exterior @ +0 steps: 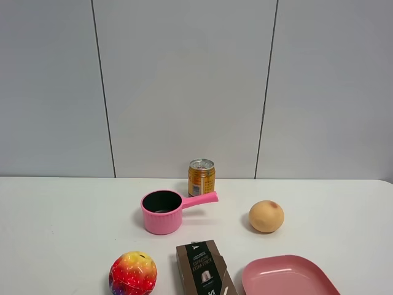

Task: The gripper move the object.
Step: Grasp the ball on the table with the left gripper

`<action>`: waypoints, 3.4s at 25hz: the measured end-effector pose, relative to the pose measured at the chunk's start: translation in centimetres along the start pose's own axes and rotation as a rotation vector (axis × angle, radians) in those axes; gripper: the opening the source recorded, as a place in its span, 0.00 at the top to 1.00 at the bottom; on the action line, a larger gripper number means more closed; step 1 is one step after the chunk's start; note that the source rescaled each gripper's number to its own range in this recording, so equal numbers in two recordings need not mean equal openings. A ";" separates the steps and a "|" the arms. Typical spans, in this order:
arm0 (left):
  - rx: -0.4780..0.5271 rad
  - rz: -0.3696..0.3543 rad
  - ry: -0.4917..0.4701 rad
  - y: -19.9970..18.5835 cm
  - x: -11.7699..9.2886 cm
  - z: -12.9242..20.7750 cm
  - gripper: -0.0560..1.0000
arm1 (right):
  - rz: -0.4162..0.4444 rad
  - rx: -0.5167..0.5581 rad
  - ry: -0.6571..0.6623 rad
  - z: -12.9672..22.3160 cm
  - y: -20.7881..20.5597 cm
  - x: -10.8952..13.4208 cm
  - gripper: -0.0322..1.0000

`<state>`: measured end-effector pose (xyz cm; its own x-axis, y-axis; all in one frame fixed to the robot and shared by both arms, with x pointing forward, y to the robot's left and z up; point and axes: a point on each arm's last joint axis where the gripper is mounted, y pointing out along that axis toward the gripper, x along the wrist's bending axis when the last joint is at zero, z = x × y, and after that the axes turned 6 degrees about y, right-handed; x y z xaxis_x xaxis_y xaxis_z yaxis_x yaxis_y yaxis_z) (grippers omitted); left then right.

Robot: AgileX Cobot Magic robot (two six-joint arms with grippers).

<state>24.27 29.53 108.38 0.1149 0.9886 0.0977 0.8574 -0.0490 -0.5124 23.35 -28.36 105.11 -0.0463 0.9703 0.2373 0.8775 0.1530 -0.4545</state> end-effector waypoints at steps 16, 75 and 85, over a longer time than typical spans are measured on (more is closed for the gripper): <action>0.391 0.382 0.042 11.3 -0.3 -9.8 0.52 | 0.000 0.000 0.000 0.0 0.0 0.0 0.00; 0.611 0.617 0.469 28.4 -16.7 -4.4 0.00 | 0.000 0.000 0.000 0.0 0.0 0.0 0.00; 0.600 0.586 0.476 30.5 -17.7 -3.4 0.00 | 0.001 0.000 0.000 0.0 0.0 0.0 0.00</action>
<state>50.06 10.05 93.93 0.7481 0.6622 -0.0438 0.2153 -0.3046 -0.9278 23.35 -28.36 105.10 -0.0458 0.9705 0.2366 0.8776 0.1522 -0.4546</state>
